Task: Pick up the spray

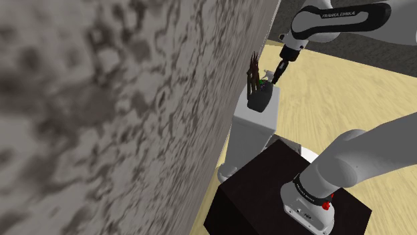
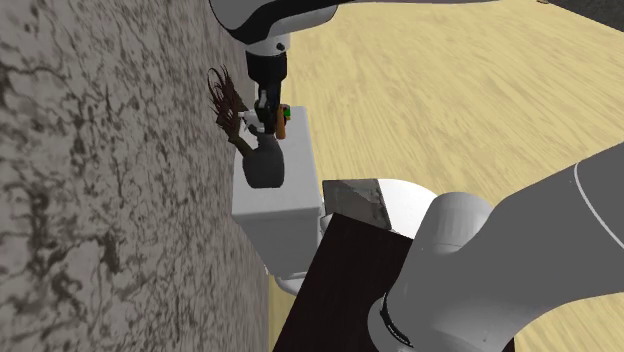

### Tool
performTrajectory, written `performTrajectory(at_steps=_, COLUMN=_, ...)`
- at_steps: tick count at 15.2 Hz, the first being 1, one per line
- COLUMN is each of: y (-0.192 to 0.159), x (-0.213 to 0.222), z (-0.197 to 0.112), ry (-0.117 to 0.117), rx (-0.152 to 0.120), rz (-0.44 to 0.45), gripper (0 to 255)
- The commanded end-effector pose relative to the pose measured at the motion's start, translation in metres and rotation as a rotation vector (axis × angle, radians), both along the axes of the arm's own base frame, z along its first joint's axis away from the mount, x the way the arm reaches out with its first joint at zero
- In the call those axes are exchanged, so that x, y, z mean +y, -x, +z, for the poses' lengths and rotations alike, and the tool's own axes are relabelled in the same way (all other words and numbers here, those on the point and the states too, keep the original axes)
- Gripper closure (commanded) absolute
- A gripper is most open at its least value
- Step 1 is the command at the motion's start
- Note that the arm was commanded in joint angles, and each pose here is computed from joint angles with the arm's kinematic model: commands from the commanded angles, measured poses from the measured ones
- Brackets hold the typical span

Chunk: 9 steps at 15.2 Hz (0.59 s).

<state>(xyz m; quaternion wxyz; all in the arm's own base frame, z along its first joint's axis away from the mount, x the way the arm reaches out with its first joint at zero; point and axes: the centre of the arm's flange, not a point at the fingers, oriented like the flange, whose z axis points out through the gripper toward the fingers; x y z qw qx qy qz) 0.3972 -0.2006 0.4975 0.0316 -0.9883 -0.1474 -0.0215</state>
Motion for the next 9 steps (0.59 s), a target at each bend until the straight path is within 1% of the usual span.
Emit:
performTrajectory(at_steps=1, y=0.001, x=0.001, z=0.012, ry=0.0, rx=0.0, rz=0.0, gripper=255)
performTrajectory(at_steps=7, y=0.001, x=0.001, z=0.043, ry=0.0, rx=0.0, rz=0.0, gripper=255)
performTrajectory(at_steps=9, y=0.001, x=0.001, z=0.044, ry=0.0, rx=0.0, rz=0.0, gripper=255)
